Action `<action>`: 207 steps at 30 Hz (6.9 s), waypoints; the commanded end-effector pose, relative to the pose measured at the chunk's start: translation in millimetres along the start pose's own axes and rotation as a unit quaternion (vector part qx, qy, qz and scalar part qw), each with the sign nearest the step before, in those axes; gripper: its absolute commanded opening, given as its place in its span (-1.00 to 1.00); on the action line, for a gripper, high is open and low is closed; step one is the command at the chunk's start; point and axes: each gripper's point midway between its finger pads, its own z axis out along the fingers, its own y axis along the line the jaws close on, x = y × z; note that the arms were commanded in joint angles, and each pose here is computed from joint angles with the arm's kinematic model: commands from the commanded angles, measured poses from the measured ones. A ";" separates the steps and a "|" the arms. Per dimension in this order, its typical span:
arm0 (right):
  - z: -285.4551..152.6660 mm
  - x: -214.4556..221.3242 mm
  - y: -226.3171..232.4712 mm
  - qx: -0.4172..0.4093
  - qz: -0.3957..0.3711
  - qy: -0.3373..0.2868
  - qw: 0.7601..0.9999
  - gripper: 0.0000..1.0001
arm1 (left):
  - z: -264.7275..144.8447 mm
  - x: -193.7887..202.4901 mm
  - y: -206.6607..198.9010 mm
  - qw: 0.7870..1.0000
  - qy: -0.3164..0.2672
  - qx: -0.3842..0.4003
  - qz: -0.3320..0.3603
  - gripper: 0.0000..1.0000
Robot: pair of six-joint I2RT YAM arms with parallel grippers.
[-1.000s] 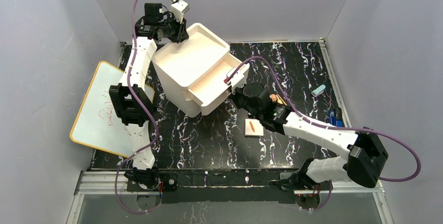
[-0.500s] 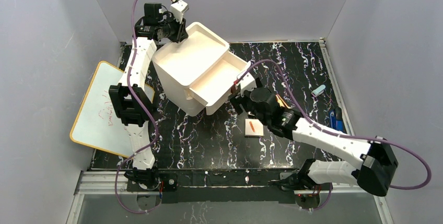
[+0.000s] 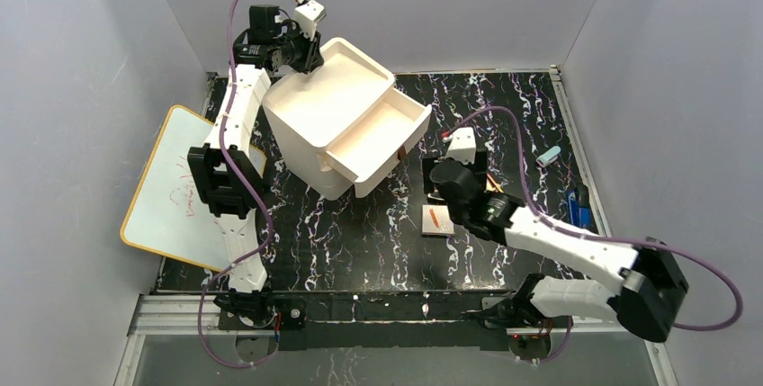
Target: Organize the makeup
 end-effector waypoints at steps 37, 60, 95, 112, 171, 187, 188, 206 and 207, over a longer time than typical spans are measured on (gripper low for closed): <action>96.4 144.1 16.8 0.085 0.165 0.199 0.962 0.64 | 7.4 61.9 9.0 0.990 0.122 -0.056 0.046 -1.00; 71.7 176.0 -2.7 0.107 0.127 0.249 0.954 -0.52 | 10.1 64.4 5.7 0.989 0.130 -0.057 0.050 -1.00; 67.0 -172.5 89.3 -0.177 0.180 -0.073 0.965 -0.97 | 17.3 63.2 -9.2 0.986 0.141 -0.054 0.070 -1.00; 77.0 -174.9 128.1 -0.253 0.128 -0.108 0.953 -0.97 | 20.9 62.0 -14.8 0.986 0.143 -0.049 0.077 -1.00; -14.8 57.0 12.8 0.058 0.207 0.168 0.962 0.97 | 31.4 68.5 -29.3 0.983 0.158 -0.031 0.087 -1.00; -6.2 146.3 36.7 0.045 0.216 0.283 0.933 0.97 | 24.2 60.8 -32.1 0.984 0.151 -0.027 0.092 -1.00; -6.0 148.6 35.9 0.047 0.214 0.283 0.934 0.97 | 24.5 61.0 -32.8 0.984 0.151 -0.026 0.092 -1.00; -7.7 183.2 28.1 0.078 0.166 0.329 0.926 0.86 | 24.3 60.3 -36.5 0.983 0.153 -0.025 0.097 -1.00; -7.8 185.2 28.5 0.078 0.164 0.332 0.926 0.85 | 24.2 59.8 -36.2 0.983 0.153 -0.026 0.098 -1.00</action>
